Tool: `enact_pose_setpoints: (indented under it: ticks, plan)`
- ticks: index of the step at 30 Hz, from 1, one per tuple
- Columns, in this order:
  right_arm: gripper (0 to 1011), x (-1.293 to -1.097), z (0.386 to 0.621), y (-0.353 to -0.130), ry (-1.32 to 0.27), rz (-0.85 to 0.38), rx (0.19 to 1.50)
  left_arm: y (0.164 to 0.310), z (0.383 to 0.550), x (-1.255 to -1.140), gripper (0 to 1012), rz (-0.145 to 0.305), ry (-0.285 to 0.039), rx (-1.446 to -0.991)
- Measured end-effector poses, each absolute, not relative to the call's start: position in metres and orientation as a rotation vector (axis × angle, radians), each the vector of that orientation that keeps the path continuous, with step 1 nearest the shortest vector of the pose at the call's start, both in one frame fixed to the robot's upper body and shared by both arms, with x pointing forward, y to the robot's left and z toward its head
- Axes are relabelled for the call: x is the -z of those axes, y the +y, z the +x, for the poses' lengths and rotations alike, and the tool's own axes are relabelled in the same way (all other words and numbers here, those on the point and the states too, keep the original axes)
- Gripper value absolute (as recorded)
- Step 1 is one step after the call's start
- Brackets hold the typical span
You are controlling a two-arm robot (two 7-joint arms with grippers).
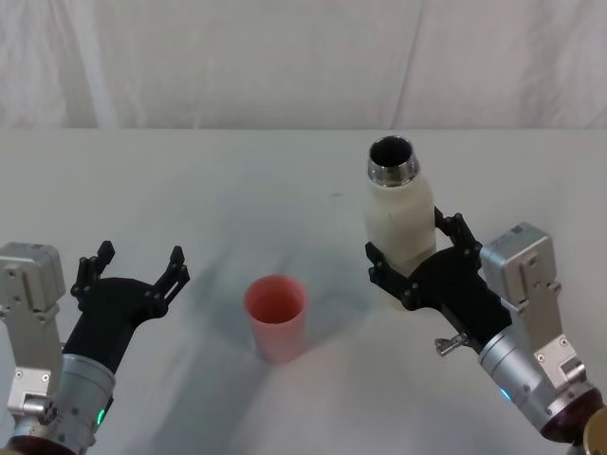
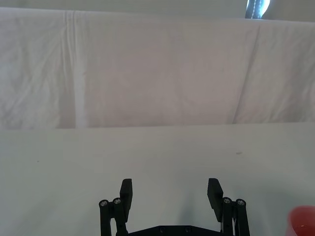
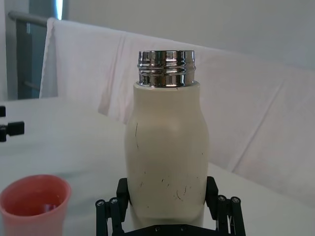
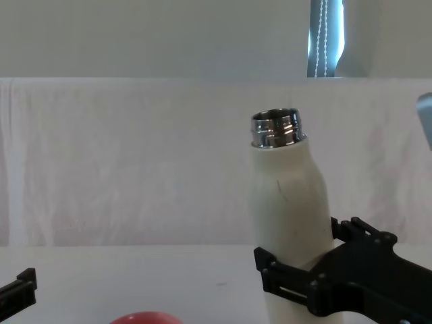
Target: Grasp the thermos with one hand and pour water into the cup lid.
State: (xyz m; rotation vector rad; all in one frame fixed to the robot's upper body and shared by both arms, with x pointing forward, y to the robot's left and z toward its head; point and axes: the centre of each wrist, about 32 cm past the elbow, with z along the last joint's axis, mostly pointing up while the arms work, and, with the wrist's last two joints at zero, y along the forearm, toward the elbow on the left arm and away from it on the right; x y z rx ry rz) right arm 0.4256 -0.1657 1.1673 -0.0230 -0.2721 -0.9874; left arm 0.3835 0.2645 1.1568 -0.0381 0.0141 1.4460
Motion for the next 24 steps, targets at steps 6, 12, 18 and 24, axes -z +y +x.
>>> enact_pose_setpoints:
  ticks: [6, 12, 18, 24]
  plan:
    - [951, -1.174, 0.427, -0.167, -0.350, -0.079, 0.981, 0.265, 0.384, -1.157, 1001, -0.038, 0.014, -1.446]
    - [951, -1.183, 0.427, -0.168, -0.438, -0.127, 0.992, 0.265, 0.384, -1.157, 1001, -0.038, 0.014, -1.446]
    - [951, -1.189, 0.427, -0.168, -0.489, -0.135, 1.014, 0.265, 0.384, -1.157, 1001, -0.038, 0.014, -1.446]
    - [951, -1.193, 0.427, -0.170, -0.540, -0.151, 1.022, 0.265, 0.384, -1.157, 1001, -0.038, 0.014, -1.446]
